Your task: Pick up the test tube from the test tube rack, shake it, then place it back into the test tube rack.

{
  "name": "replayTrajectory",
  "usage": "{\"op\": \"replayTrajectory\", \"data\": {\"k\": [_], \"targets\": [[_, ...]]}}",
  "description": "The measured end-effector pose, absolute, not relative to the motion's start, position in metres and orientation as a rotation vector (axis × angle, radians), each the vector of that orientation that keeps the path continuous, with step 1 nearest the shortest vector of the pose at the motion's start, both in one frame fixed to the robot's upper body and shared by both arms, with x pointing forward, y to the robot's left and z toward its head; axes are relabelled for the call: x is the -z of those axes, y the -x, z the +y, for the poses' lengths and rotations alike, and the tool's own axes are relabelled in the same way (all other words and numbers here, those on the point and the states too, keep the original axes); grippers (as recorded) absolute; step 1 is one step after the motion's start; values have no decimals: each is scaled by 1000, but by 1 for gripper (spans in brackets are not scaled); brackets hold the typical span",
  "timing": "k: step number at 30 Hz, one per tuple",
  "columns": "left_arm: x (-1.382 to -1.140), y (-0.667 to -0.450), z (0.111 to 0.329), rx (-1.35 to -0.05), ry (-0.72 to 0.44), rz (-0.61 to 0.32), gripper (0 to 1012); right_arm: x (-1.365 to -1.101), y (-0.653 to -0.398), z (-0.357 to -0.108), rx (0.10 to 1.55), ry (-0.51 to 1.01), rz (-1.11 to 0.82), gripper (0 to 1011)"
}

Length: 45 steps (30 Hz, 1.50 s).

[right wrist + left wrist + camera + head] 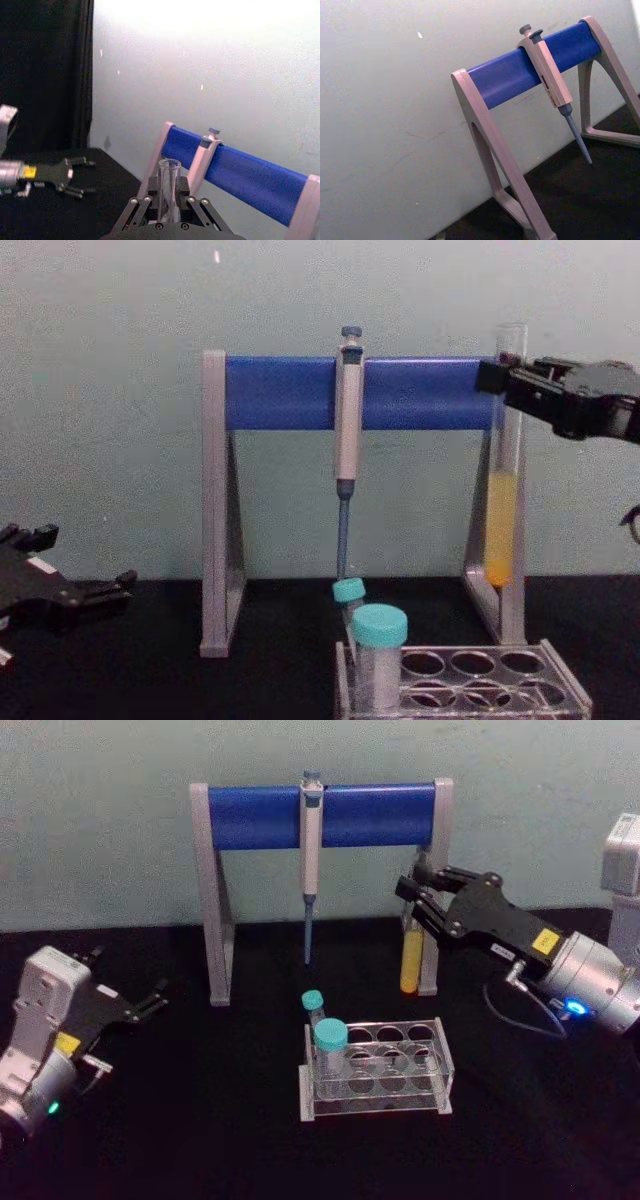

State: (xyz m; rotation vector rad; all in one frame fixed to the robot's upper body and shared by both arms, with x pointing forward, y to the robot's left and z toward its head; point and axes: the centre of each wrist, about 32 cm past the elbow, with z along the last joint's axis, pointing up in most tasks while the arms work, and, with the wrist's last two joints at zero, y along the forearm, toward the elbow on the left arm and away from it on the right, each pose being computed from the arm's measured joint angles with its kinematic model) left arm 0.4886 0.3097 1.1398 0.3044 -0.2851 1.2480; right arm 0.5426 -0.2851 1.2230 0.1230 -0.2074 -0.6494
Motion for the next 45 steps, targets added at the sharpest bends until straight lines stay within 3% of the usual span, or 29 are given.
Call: {"op": "replayTrajectory", "data": {"k": [13, 23, 35, 45], "targets": [[-1140, -489, 310, -1248, -304, -285, 1001, -1219, -547, -270, 523, -200, -126, 238], [-1140, -489, 310, -1248, -304, -285, 1001, -1219, -533, -280, 450, -166, -90, 238], [-1140, -489, 310, -1248, -304, -285, 1001, -1224, -523, -304, 560, -102, -105, 238], [-1140, -489, 310, -1248, -304, -285, 1001, -1223, -541, -296, 617, -100, -123, 238]]}}
